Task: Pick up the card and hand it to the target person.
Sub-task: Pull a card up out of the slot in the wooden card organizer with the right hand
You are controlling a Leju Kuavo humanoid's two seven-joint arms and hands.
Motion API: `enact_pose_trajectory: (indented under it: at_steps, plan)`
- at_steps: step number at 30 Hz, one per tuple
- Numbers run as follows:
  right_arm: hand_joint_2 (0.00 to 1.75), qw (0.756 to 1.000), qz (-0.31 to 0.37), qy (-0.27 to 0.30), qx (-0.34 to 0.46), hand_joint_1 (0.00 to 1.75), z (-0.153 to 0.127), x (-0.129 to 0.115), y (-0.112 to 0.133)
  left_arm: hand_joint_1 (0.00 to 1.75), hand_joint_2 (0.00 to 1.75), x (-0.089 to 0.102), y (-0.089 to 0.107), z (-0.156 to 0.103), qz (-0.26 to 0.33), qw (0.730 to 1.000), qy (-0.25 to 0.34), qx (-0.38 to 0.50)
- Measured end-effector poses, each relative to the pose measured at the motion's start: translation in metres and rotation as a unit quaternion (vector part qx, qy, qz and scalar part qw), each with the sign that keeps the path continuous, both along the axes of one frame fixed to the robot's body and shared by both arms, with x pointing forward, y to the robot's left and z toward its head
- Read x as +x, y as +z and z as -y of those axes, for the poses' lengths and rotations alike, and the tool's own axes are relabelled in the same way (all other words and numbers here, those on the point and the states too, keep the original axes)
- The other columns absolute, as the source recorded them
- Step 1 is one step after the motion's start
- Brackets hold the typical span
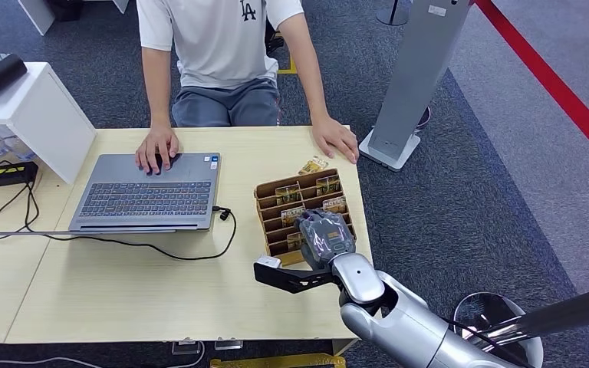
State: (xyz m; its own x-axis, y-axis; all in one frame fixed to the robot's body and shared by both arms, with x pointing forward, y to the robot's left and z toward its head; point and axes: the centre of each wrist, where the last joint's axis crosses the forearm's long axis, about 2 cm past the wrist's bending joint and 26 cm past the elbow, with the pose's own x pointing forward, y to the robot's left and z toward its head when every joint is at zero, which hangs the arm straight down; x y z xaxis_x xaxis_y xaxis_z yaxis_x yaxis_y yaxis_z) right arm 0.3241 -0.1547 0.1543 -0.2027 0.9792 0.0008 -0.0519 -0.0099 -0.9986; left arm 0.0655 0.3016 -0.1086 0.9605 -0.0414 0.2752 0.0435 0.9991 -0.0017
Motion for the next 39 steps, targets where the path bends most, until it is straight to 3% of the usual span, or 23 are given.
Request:
enact_pose_trajectory:
  at_steps: [6,21,39]
  plan:
    - [1.75,1.0,-0.003,0.0,0.003,1.52,0.0002,-0.0003,0.0,0.0,0.0,-0.0001,0.0,-0.0005,0.0,1.0,0.001,0.001]
    - [1.75,1.0,-0.018,0.003,0.007,1.31,-0.0011,-0.0028,-0.0045,0.0,0.0,-0.0002,0.0,-0.001,0.0,1.0,0.003,0.001]
    - [1.75,1.0,-0.027,0.004,0.012,1.31,-0.0023,-0.0039,-0.0084,0.0,0.0,-0.0004,-0.0001,-0.0012,-0.001,1.0,0.005,0.001]
